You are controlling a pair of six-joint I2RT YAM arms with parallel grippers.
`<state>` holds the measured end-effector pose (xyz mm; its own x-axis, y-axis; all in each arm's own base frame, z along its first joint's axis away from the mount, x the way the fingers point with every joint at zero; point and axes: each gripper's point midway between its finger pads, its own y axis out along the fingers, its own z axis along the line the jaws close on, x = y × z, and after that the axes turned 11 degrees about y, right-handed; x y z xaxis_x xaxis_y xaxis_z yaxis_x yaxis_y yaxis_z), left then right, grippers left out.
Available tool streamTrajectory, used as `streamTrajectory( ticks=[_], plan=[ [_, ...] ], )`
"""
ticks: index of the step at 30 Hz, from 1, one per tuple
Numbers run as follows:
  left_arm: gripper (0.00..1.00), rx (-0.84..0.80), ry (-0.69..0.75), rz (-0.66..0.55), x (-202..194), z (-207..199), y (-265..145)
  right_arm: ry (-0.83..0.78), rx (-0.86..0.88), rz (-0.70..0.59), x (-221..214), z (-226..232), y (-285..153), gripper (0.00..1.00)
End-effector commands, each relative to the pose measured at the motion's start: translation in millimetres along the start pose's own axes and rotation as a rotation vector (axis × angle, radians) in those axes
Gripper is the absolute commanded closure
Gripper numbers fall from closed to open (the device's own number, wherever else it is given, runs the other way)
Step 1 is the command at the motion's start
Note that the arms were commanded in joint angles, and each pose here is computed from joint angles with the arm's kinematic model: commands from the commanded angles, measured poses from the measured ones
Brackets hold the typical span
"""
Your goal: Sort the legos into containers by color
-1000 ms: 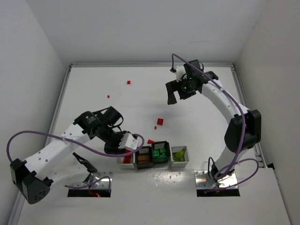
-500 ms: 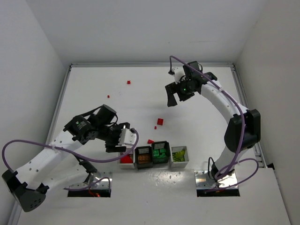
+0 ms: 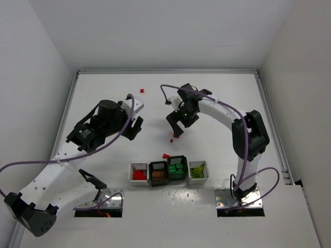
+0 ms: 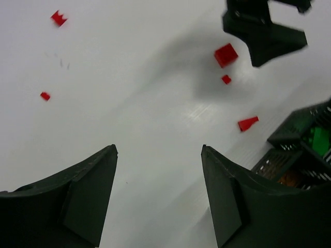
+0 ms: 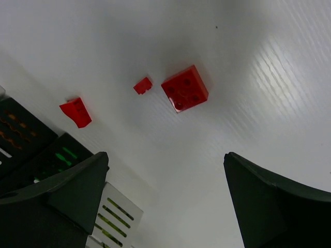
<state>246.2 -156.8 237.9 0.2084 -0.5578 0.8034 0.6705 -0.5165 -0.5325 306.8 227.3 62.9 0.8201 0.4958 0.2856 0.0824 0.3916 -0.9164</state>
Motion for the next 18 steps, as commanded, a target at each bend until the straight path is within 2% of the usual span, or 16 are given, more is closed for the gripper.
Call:
streamTrajectory(
  ticks=[1, 7, 11, 14, 18],
  plan=[
    [0.29, 0.189, -0.231, -0.050, 17, 39, -5, -0.088, -0.055, -0.036, 14, -5, 12, 0.07],
    [0.29, 0.232, -0.368, -0.005, 11, 71, 2, -0.200, -0.079, -0.068, 25, -10, 31, 0.07],
    [0.29, 0.186, -0.410, -0.018, 21, 87, 8, -0.258, -0.097, -0.046, 18, -16, 44, 0.07],
    [0.29, 0.150, -0.458, 0.014, 12, 96, 16, -0.290, -0.095, -0.020, 14, -20, 52, 0.07],
    [0.29, 0.081, -0.448, 0.011, 13, 99, 23, -0.339, -0.068, -0.030, 17, -14, 58, 0.08]
  ],
)
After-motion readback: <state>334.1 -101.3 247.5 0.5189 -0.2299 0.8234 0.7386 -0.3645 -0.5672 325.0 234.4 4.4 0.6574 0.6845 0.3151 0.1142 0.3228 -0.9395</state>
